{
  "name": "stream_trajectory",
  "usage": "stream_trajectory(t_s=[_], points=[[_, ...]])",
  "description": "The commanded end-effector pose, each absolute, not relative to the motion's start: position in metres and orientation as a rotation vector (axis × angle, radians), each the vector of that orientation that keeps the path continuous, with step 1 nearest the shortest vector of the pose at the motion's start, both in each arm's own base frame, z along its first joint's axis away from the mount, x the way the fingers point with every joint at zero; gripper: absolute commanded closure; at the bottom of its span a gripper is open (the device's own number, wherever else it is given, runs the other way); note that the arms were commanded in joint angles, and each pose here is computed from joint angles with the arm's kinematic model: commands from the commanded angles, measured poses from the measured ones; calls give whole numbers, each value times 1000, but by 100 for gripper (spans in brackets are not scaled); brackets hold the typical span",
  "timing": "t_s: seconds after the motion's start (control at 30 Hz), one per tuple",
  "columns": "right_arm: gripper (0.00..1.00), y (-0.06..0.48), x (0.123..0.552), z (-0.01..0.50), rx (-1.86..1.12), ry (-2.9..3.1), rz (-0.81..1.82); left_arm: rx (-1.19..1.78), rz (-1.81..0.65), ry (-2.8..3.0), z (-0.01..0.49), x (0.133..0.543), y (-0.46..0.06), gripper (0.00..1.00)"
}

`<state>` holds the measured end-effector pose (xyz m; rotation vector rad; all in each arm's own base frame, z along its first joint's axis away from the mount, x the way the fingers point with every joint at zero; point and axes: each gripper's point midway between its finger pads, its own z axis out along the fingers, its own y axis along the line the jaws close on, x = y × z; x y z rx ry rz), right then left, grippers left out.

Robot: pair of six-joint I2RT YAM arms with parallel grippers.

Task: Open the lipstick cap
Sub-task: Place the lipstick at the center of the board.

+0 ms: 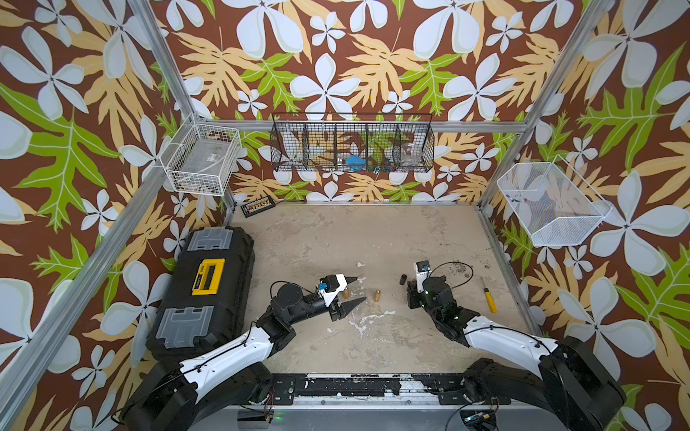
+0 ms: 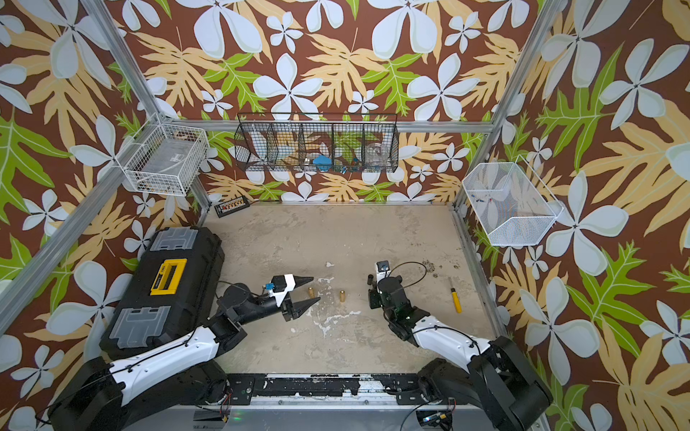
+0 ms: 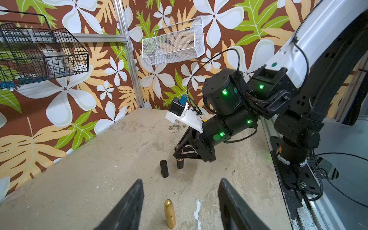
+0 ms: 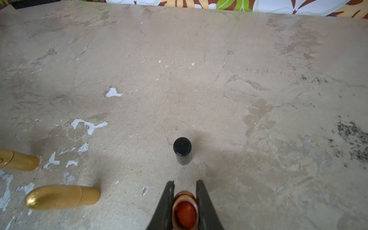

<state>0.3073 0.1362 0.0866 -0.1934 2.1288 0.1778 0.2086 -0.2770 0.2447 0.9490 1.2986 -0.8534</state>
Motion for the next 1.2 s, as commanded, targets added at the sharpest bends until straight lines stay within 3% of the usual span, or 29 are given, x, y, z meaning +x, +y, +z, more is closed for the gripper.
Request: stream_trajectory(t_s=[0.0,0.27,0.37,0.47,0.73,1.17], points=[[83,133,316,93,-117,2082,188,938,-844,1297,246,210,-276,38],[82,129,317,74,-102,2124,180,852,-830,1335,251,221,-271,31],[83,130,316,70,-106,2130,181,808,-826,1391,249,229,-269,18],[83,129,316,65,-110,2145,174,811,-830,1419,247,230,-270,11],[82,131,316,57,-129,2176,168,901,-878,1449,237,225,-283,8],[71,131,316,59,-161,2190,139,913,-873,1442,236,225,-283,6]])
